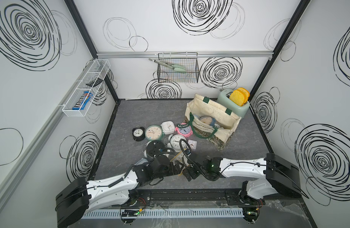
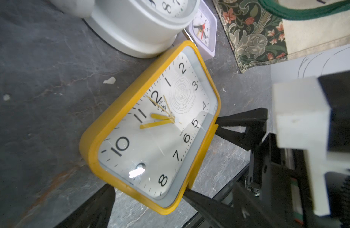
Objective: Put the alarm clock into the canvas bag
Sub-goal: Pick up the alarm from the center of the board.
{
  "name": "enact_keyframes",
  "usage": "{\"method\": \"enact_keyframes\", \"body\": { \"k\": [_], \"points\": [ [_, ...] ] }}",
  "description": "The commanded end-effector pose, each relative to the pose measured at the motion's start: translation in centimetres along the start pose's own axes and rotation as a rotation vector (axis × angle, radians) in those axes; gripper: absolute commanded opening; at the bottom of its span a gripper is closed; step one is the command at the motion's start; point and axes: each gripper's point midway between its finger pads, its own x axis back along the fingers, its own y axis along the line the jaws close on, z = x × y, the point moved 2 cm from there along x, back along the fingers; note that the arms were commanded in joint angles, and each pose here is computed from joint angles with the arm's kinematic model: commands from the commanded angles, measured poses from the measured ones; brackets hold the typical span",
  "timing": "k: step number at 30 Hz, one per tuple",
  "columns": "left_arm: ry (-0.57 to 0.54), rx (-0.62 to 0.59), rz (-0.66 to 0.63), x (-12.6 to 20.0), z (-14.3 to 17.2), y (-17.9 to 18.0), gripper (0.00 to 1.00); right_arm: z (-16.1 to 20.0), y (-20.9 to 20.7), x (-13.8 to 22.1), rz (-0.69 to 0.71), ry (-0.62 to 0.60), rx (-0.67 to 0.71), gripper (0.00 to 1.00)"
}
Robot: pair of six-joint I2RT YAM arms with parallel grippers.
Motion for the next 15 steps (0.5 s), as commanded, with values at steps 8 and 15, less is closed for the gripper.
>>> {"method": "enact_keyframes", "body": {
  "k": [8,15],
  "points": [
    [-0.014,0.003,0.045,-0.02,-0.26,-0.96,0.96,-1.14,-0.65,-0.09,0.052,-0.001,0.049,0.97],
    [-0.010,-0.002,0.033,-0.19,-0.22,-0.76,0.96,-1.13,-0.32,-0.68,0.043,0.012,0.067,0.97]
  ]
}}
